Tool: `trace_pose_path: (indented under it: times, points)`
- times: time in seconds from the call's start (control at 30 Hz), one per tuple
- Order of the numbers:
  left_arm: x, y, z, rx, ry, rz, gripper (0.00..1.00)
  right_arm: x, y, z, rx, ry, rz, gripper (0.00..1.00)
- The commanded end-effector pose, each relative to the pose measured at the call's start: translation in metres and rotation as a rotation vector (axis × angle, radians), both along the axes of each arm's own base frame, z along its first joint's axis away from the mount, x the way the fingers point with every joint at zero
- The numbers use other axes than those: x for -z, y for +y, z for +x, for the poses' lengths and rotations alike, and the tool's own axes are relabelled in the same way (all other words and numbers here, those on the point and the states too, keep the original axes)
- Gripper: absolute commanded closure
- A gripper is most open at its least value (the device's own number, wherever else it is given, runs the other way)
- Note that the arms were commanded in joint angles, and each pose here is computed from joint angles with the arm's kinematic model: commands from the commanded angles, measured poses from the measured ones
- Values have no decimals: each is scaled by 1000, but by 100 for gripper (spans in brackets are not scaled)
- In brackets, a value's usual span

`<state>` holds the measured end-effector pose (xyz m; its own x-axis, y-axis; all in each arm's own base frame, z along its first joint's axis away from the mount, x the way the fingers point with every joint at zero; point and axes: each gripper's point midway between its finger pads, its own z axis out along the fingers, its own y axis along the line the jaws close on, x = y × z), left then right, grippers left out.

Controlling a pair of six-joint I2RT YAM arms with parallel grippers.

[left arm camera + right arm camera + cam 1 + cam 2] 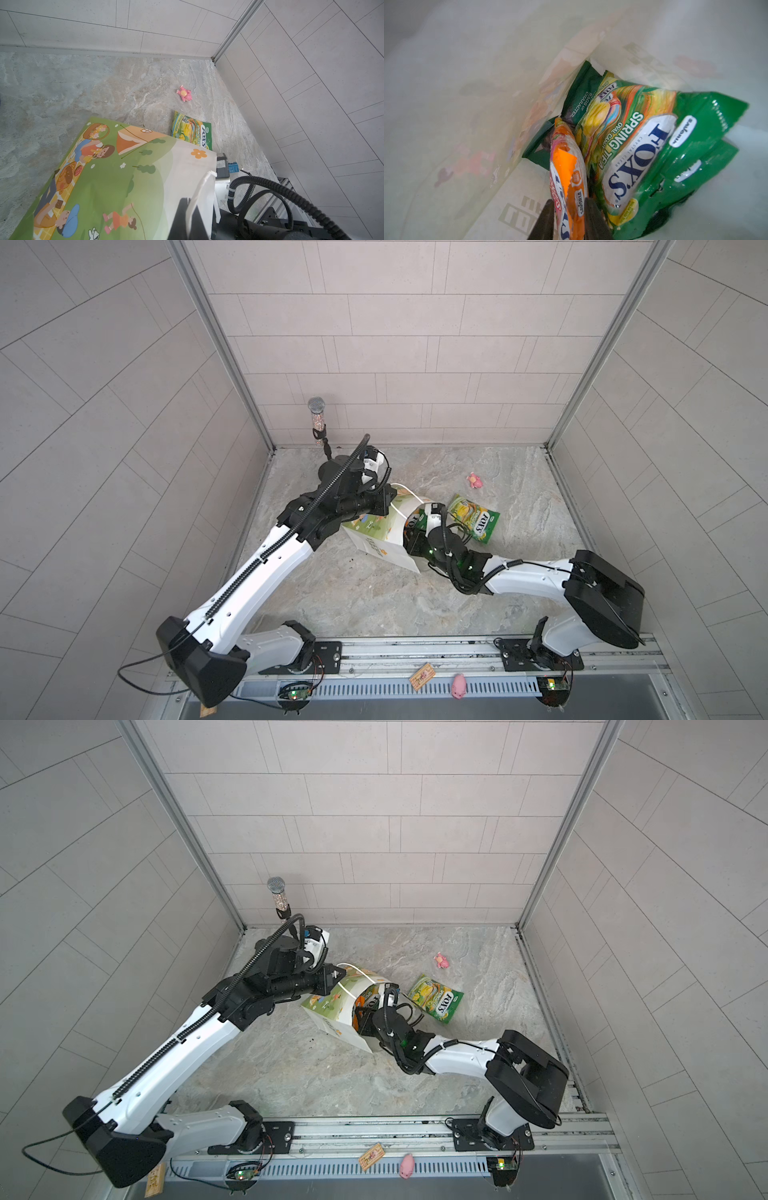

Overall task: Take the snacks out of the paper bag
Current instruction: Pick up the snack from the paper bag.

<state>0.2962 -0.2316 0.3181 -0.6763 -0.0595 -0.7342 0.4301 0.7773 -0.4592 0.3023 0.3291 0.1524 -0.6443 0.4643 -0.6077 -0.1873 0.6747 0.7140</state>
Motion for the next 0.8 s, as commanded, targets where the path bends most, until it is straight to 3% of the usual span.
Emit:
trace_pose_path:
  times: [0.0, 0.1, 0.43, 0.77]
  points:
    - [-7, 1, 3, -12, -29, -8, 100, -5, 10, 5, -14, -22, 17, 83]
    - [-7, 2, 3, -16, -30, -3, 100, -11, 15, 5, -40, -38, 7, 100]
    - [-6, 6, 3, -26, -37, 16, 100, -17, -19, -1, -2, -40, -55, 100]
    - [-5, 9, 3, -39, -40, 30, 100, -11, -51, 1, -43, 34, -18, 100]
